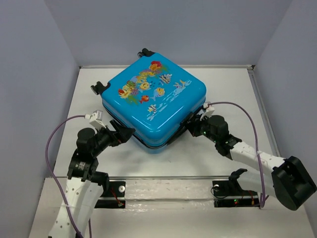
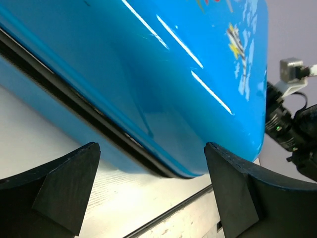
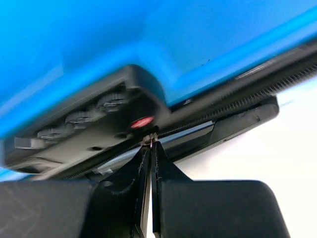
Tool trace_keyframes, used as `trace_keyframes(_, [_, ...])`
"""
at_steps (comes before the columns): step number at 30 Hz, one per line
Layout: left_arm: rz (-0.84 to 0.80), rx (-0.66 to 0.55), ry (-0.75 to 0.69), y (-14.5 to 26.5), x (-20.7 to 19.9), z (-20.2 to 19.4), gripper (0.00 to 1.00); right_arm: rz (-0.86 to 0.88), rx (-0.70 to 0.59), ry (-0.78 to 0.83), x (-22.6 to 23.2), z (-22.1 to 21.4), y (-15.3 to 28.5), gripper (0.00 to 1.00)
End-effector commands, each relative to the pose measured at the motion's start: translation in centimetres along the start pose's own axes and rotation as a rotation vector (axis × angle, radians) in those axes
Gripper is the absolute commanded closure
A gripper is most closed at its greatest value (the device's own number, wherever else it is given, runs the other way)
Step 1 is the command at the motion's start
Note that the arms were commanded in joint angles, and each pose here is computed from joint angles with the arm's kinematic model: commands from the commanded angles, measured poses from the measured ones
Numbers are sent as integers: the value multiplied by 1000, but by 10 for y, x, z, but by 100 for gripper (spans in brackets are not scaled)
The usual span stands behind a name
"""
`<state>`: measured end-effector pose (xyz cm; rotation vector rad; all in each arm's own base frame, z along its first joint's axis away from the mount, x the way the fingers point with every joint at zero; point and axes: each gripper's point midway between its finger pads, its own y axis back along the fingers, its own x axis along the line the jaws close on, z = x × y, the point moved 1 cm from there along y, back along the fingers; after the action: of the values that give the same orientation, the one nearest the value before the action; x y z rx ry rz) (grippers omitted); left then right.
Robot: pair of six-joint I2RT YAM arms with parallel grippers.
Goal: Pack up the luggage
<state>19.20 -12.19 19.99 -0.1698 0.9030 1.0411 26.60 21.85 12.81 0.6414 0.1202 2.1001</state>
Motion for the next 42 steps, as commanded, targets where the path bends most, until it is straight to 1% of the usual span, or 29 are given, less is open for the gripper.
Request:
trace_keyframes(1, [-55, -19, -44, -11, -16, 11, 1, 151, -260, 63, 33, 106, 4, 93])
trace_keyframes(3, [-62, -42, -55, -13, -21, 16, 1, 135, -228, 66, 29, 105, 4, 93])
trace_keyframes(4, [-74, -27, -60, -15, -24, 11, 1, 139, -220, 63, 30, 103, 6, 93])
trace_keyframes(5, [-75, -20, -64, -16, -24, 8, 1, 150, -181, 56, 30, 93, 6, 93])
trace_keyframes(6, [-72, 14, -68, -19, -21, -4, 1, 155, -150, 41, 29, 84, 6, 93])
trace_keyframes(7, [-104, 70, -63, -23, -25, -22, 2, 158, -97, 16, 26, 66, 8, 93])
trace_keyframes(8, [-104, 71, -54, -23, -25, -22, 2, 169, -92, 17, 28, 65, 9, 93])
trace_keyframes(9, [-141, 139, -60, -27, -32, -43, 2, 157, -68, -6, 25, 55, 11, 93])
trace_keyframes(10, [-136, 171, -61, -29, -32, -53, 2, 144, -49, -19, 22, 48, 12, 93])
trace_keyframes(11, [-105, 157, -64, -33, -29, -56, 2, 136, -24, -27, 19, 41, 14, 93])
trace_keyframes(13, [-87, 183, -33, -37, -27, -76, 2, 155, -3, -37, 23, 32, 19, 93])
trace_keyframes(17, [-52, 183, -16, -39, -25, -94, 7, 177, 56, -35, 31, 8, 31, 93])
trace_keyframes(18, [-45, 150, -8, -42, -24, -91, 7, 188, 73, -32, 35, 2, 34, 93])
trace_keyframes(19, [-46, 143, -7, -43, -25, -91, 8, 199, 81, -31, 39, -2, 35, 93])
trace_keyframes(20, [-68, 112, -5, -46, -30, -86, 9, 206, 99, -32, 41, -10, 36, 93])
trace_keyframes(25, [-95, 75, -17, -63, -42, -82, 9, 275, 185, -15, 74, -46, 44, 93])
trace_keyframes(26, [-101, 57, -26, -68, -46, -79, 9, 313, 204, -1, 89, -56, 49, 93])
trace_keyframes(29, [-112, 44, -49, -76, -54, -75, 9, 369, 230, -24, 114, -68, 58, 93])
trace_keyframes(30, [-107, 51, -57, -81, -55, -76, 9, 412, 260, -25, 131, -78, 67, 93])
trace_keyframes(32, [-119, 48, -65, -88, -61, -76, 9, 427, 261, -29, 146, -85, 69, 93])
trace_keyframes(33, [-134, 38, -66, -90, -68, -71, 9, 471, 287, -18, 161, -96, 78, 93])
trace_keyframes(36, [-150, 21, -71, -96, -80, -64, 10, 508, 320, -2, 193, -117, 79, 93])
trace_keyframes(37, [-158, 16, -71, -98, -84, -62, 10, 495, 315, -1, 195, -117, 73, 93])
trace_keyframes(38, [-174, 12, -65, -99, -90, -60, 10, 520, 293, 3, 212, -115, 73, 93])
trace_keyframes(39, [-184, 10, -65, -101, -97, -57, 10, 510, 317, 14, 214, -127, 67, 93])
trace_keyframes(40, [-193, 8, -66, -102, -102, -56, 10, 524, 308, 3, 220, -128, 66, 93])
trace_keyframes(41, [-202, 13, -65, -103, -106, -56, 10, 528, 261, -23, 225, -121, 60, 93])
trace_keyframes(42, [-208, 14, -62, -105, -111, -54, 10, 496, 247, -33, 220, -122, 56, 93])
